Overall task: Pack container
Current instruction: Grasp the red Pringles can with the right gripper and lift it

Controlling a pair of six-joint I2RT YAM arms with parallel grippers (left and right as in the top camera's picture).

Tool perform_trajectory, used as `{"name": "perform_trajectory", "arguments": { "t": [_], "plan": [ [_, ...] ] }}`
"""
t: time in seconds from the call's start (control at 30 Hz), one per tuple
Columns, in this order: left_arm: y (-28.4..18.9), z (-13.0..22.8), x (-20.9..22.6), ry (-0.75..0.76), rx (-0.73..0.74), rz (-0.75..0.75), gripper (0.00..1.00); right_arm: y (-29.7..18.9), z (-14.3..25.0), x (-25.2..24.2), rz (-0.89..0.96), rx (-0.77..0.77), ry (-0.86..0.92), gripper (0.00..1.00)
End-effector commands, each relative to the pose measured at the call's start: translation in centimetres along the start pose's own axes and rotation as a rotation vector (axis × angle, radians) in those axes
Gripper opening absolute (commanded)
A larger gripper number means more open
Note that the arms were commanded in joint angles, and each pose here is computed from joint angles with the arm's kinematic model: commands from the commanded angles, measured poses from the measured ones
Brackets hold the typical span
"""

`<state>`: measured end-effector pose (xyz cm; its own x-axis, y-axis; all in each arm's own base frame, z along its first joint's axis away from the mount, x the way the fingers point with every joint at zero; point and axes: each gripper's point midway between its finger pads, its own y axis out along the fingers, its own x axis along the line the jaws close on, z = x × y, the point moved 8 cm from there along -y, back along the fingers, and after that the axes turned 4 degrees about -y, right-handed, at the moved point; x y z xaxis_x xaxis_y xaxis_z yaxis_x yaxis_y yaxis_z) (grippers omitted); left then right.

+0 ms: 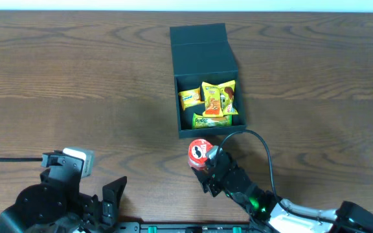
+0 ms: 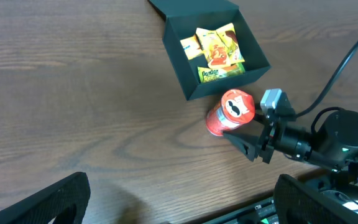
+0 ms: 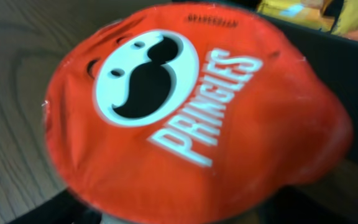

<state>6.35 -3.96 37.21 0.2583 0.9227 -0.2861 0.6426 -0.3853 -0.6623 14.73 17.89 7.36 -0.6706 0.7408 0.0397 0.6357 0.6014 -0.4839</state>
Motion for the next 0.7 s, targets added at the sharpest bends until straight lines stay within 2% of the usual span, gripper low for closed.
{"name": "perform_trajectory", "arguments": {
  "t": [0.0,0.33,0.53,0.67],
  "plan": [
    [-0.4,-0.07,-0.01,-0.017,-0.013,0.013,0.95,0.08,-0.04,0.04,0.012,-0.009,-0.012,0.7],
    [-0.4,-0.03,0.01,-0.013,-0.011,0.012,0.96,0.15,-0.75,0.16,0.005,-0.054,0.002,0.56],
    [-0.4,0.06,0.06,-0.011,-0.005,0.008,0.95,0.14,-0.88,0.18,0.004,-0.062,0.007,0.57],
    [-0.4,0.07,0.08,-0.01,-0.005,0.007,0.95,0.14,-0.91,0.32,-0.011,-0.063,0.011,0.68]
  ]
}}
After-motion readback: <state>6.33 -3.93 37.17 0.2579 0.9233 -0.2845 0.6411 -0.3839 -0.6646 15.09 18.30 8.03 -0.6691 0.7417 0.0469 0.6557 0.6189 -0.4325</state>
